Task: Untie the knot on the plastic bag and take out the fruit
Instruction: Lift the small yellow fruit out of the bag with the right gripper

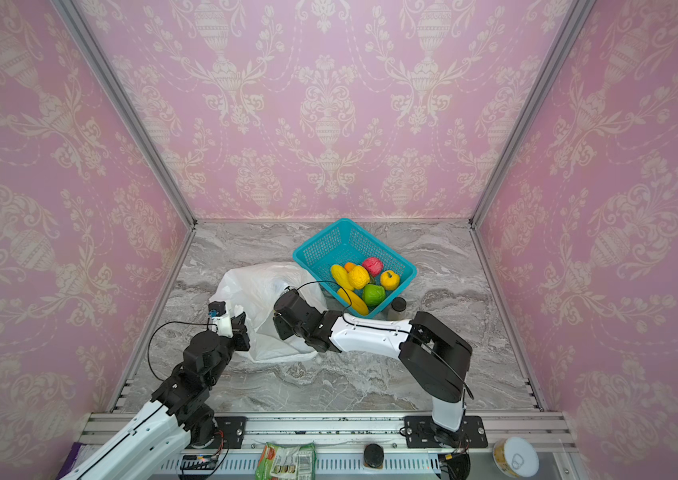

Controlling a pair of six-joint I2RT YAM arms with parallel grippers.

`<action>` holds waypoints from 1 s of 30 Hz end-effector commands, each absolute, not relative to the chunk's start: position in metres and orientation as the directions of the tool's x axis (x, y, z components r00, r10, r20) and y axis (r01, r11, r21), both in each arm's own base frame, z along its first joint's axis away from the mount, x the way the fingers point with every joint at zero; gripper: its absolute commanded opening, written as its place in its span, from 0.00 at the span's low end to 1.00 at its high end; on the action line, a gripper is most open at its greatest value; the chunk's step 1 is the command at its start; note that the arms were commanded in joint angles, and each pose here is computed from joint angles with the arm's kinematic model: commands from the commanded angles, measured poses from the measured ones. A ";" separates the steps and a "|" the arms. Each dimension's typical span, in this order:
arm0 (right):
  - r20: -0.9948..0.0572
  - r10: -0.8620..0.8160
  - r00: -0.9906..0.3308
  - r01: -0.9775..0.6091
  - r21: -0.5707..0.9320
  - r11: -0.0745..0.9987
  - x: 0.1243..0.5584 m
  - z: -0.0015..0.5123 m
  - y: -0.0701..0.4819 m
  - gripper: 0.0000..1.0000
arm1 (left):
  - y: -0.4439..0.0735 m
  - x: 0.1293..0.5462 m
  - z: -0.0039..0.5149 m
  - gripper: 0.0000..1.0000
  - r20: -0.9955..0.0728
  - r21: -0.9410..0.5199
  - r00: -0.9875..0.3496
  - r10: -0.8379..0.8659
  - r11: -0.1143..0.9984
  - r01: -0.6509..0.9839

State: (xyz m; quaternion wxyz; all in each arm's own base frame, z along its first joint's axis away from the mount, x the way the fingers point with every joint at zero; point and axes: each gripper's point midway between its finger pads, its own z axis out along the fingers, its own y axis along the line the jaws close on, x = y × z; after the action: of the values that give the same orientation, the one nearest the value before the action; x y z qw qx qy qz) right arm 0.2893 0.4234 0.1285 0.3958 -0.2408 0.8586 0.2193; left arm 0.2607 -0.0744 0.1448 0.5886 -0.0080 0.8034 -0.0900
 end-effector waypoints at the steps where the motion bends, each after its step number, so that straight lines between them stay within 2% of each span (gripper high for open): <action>1: -0.768 -0.310 -0.561 -0.643 0.167 0.748 0.270 0.116 0.415 0.33 | -0.070 0.262 0.153 0.00 -0.955 -0.164 -0.262 -0.141 0.984 0.067; 10: -0.852 -0.337 -0.401 -0.792 0.137 0.595 0.222 0.124 0.389 0.28 | -0.054 0.263 0.191 0.00 -0.979 -0.134 -0.154 -0.132 0.991 0.005; 14: -0.882 -0.327 -0.339 -0.854 0.142 0.501 0.195 0.144 0.395 0.28 | -0.056 0.268 0.197 0.00 -0.981 -0.110 -0.160 -0.108 0.994 0.003; 18: -0.908 -0.287 -0.306 -0.869 0.143 0.473 0.185 0.171 0.386 0.25 | -0.057 0.271 0.193 0.00 -0.980 -0.099 -0.174 -0.098 0.995 0.000; 21: -0.939 -0.223 -0.263 -0.856 0.121 0.503 0.186 0.200 0.369 0.23 | -0.053 0.270 0.192 0.00 -0.982 -0.087 -0.167 -0.088 0.996 -0.018; 25: -0.966 -0.127 -0.225 -0.775 0.099 0.625 0.208 0.239 0.333 0.21 | -0.050 0.272 0.193 0.00 -0.983 -0.054 -0.172 -0.059 0.998 -0.034; 30: -0.970 -0.028 -0.240 -0.634 0.134 0.762 0.248 0.262 0.283 0.21 | -0.040 0.273 0.205 0.00 -0.989 -0.025 -0.145 -0.037 0.996 -0.085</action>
State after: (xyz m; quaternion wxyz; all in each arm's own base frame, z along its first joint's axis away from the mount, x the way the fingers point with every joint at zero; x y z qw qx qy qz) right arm 0.2274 0.3097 0.2658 0.5658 -0.2695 0.7178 0.3033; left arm 0.2706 -0.0501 0.1798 0.6302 -0.0296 0.7758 -0.0111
